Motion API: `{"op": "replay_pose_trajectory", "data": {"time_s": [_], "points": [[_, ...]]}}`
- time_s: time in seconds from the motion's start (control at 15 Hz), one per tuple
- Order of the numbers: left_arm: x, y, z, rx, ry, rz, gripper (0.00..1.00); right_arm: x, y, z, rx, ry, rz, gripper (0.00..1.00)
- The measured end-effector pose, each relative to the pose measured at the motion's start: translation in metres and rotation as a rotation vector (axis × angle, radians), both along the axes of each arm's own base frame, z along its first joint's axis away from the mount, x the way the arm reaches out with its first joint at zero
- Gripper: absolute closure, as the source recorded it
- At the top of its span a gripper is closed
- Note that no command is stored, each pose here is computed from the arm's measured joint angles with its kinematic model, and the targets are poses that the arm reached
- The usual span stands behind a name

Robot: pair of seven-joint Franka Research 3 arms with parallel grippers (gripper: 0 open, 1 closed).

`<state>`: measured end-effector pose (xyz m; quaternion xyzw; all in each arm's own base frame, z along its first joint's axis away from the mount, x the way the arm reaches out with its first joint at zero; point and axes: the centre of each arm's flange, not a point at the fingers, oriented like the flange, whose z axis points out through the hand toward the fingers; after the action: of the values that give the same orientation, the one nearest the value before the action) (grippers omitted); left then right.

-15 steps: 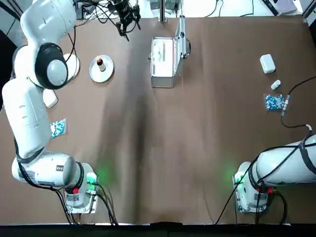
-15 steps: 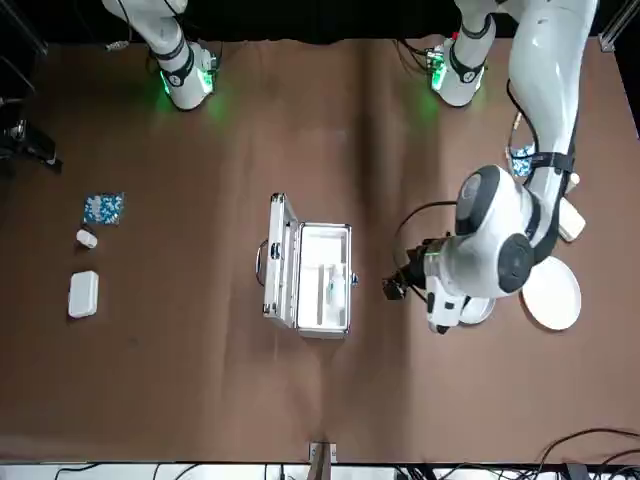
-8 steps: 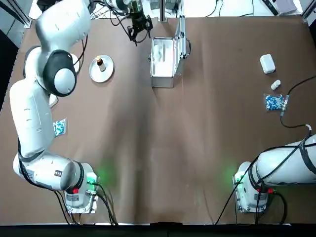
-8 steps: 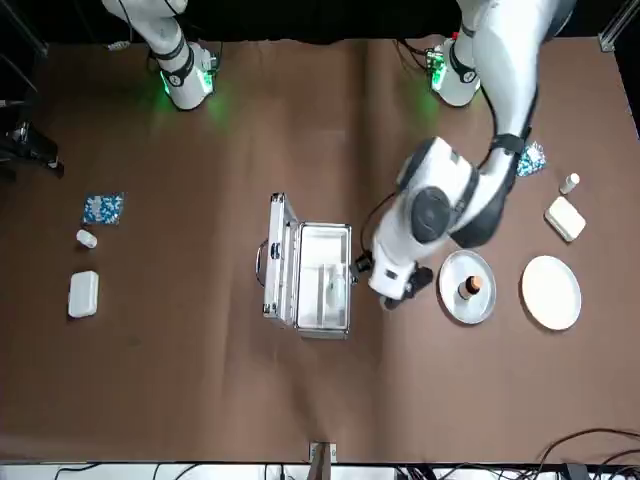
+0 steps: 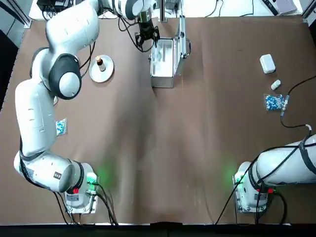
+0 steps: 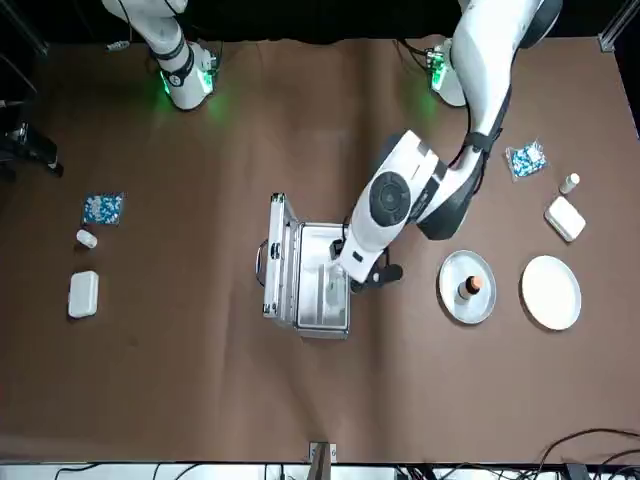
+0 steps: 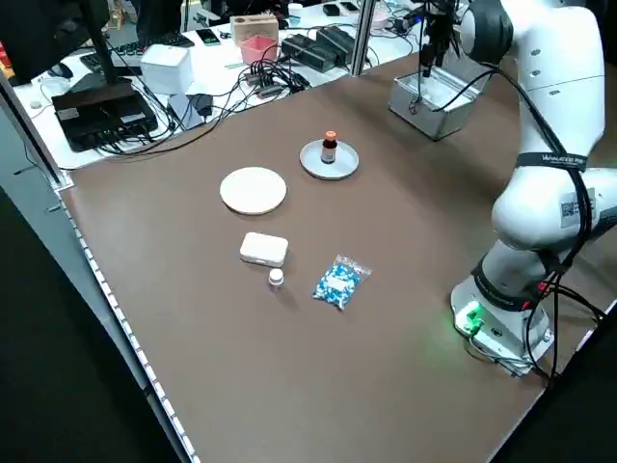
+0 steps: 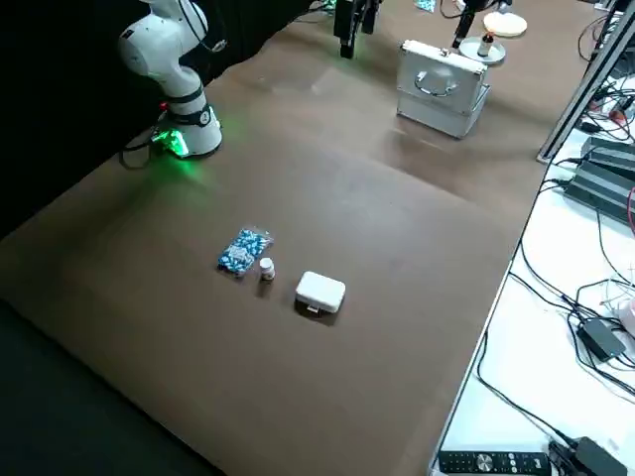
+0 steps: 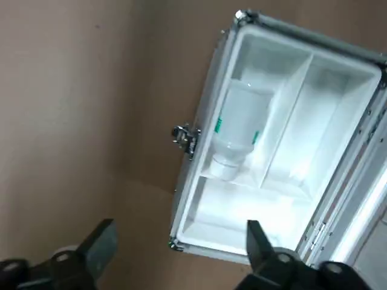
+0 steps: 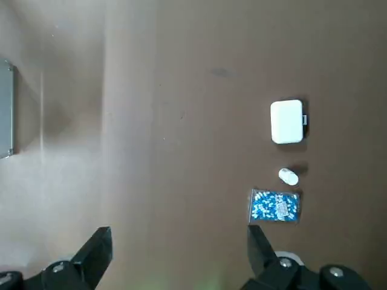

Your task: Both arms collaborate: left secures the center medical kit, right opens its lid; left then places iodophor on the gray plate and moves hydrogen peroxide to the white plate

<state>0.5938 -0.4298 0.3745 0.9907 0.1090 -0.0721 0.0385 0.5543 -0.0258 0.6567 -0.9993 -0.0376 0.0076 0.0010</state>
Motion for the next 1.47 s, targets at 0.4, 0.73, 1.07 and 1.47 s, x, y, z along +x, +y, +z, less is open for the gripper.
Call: {"op": "replay_pose_trajectory", "data": {"time_s": [0.4,0.73,1.07,1.47], "points": [[-0.008,-0.025,-0.031,-0.006,-0.023,-0.040,0.28,0.000,0.000,0.000,0.000,0.000,-0.001,0.01],[0.004,-0.022,-0.043,-0.010,-0.086,-0.039,0.33,0.000,0.000,0.000,0.000,0.000,-0.001,0.01],[0.005,-0.031,-0.072,0.002,-0.125,-0.070,0.36,0.000,0.000,0.000,0.000,0.000,-0.001,0.01],[-0.003,-0.044,-0.075,0.023,-0.161,-0.115,0.43,0.000,-0.001,0.000,0.000,-0.001,-0.001,0.01]]}}
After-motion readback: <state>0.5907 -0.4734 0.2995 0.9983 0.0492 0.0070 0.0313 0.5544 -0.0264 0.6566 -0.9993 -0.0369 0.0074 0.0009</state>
